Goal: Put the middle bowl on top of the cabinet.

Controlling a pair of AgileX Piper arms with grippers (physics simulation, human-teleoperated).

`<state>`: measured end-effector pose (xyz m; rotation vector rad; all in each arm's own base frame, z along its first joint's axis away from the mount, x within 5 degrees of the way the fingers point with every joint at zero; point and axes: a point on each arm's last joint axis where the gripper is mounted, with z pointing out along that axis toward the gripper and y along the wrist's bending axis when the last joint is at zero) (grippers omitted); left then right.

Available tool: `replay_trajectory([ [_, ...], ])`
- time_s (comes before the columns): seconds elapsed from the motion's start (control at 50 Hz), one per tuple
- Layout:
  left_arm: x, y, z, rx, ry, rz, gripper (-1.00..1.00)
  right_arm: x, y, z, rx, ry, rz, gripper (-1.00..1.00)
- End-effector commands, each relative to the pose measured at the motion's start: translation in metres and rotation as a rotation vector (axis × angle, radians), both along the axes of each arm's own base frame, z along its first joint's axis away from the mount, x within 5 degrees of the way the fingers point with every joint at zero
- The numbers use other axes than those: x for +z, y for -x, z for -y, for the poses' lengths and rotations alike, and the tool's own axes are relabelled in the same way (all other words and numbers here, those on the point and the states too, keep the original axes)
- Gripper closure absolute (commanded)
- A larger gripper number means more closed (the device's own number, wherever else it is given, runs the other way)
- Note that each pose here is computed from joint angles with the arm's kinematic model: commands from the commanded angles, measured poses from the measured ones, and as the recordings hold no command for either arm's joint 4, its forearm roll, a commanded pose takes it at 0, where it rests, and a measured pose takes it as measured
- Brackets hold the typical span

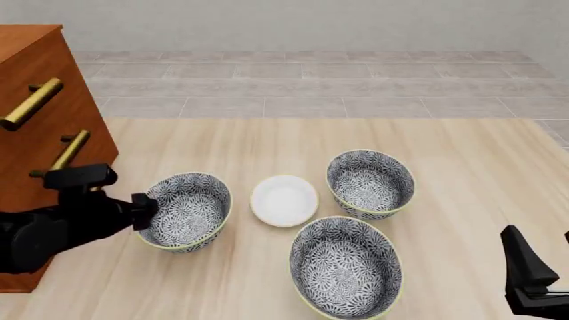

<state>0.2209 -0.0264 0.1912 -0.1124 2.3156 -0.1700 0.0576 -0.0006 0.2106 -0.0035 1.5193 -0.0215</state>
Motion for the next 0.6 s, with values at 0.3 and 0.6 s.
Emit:
replay_trajectory([
  [0.3, -0.018, -0.006, 0.001, 0.002, 0.0, -0.018, -1.0, 0.0, 0.0, 0.0, -0.004, 0.002, -0.002, -1.0],
  [0.6, -0.025, -0.007, 0.004, -0.006, 0.003, -0.028, -1.0, -0.001, 0.001, 0.0, -0.003, 0.001, -0.002, -1.0],
])
